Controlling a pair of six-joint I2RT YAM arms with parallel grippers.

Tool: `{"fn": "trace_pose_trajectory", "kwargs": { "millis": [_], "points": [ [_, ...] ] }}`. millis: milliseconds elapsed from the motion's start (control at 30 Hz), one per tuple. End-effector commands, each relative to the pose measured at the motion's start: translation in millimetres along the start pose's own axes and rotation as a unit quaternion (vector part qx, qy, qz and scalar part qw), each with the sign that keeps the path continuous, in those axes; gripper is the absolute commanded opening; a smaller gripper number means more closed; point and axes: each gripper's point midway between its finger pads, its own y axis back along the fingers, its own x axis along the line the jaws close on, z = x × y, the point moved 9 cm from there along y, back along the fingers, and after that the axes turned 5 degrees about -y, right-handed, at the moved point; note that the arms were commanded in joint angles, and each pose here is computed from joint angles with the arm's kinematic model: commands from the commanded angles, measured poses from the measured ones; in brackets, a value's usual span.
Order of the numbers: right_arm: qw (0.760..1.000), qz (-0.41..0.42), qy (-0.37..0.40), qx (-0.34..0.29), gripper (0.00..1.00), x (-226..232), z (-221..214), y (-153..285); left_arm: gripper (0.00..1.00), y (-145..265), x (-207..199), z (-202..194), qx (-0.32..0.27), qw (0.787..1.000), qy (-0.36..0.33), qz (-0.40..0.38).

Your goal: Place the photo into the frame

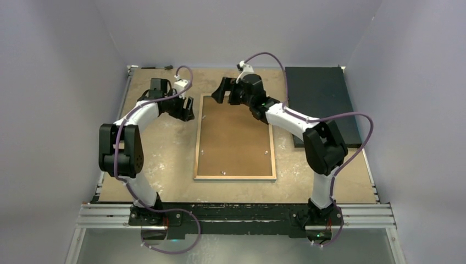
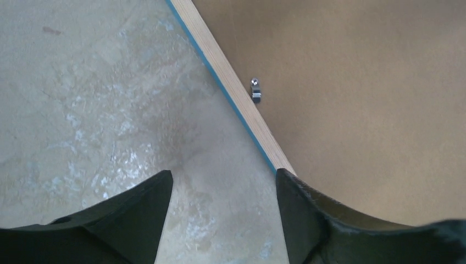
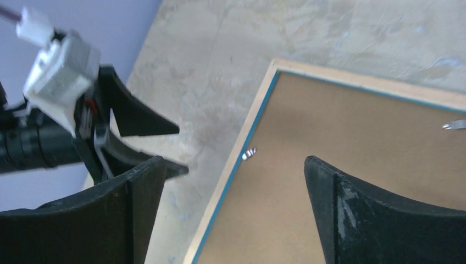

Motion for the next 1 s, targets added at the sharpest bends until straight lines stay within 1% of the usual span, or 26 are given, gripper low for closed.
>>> {"fn": "trace_pose_trajectory", "kwargs": {
  "millis": [0,33,67,100,133,167,200,267,400,600,667,967],
  "points": [
    [0.999,0.031,-0.005,0.018,0.91,16.3,-12.3,-7.9,0.6,-21.9,5.2,2.5,-0.004,1.0,0.022,-0.022],
    [0.999,0.024,-0.016,0.023,0.8,12.5,-16.5,-14.5,0.54,-26.8,4.3,-1.1,0.001,0.999,0.041,-0.032],
    [0.999,0.027,-0.027,0.033,0.65,11.1,-21.8,-19.4,0.48,-32.0,2.8,-5.2,0.01,0.997,0.056,-0.044],
    [0.998,0.028,-0.04,0.043,0.52,8.5,-28.6,-24.1,0.43,-36.7,1.6,-8.9,0.016,0.996,0.07,-0.056],
    [0.997,0.029,-0.053,0.05,0.44,6.0,-34.8,-28.5,0.39,-40.0,0.1,-12.8,0.023,0.994,0.081,-0.067],
    [0.996,0.027,-0.063,0.059,0.38,2.3,-41.5,-32.9,0.37,-43.2,-1.4,-16.5,0.026,0.993,0.089,-0.076],
    [0.995,0.024,-0.073,0.065,0.35,-0.3,-46.3,-37.0,0.36,-45.2,-3.0,-20.6,0.028,0.991,0.098,-0.082],
    [0.993,0.019,-0.087,0.078,0.33,-4.8,-56.4,-44.8,0.32,-47.5,-6.9,-25.1,0.024,0.99,0.106,-0.094],
    [0.991,0.007,-0.093,0.098,0.33,-6.6,-71.5,-59.3,0.28,-49.2,-11.5,-30.4,0.022,0.987,0.116,-0.111],
    [0.987,0.006,-0.102,0.12,0.45,-7.8,-87.6,-77.0,0.16,-54.0,-12.4,-38.2,0.032,0.985,0.119,-0.121],
    [0.986,0.003,-0.107,0.127,0.46,-9.5,-94.0,-82.2,0.12,-54.0,-13.0,-39.6,0.032,0.985,0.12,-0.123],
    [0.981,-0.003,-0.124,0.148,0.45,-14.6,-108.5,-92.9,0.08,-52.5,-14.8,-41.2,0.029,0.985,0.119,-0.122]
  ]
}}
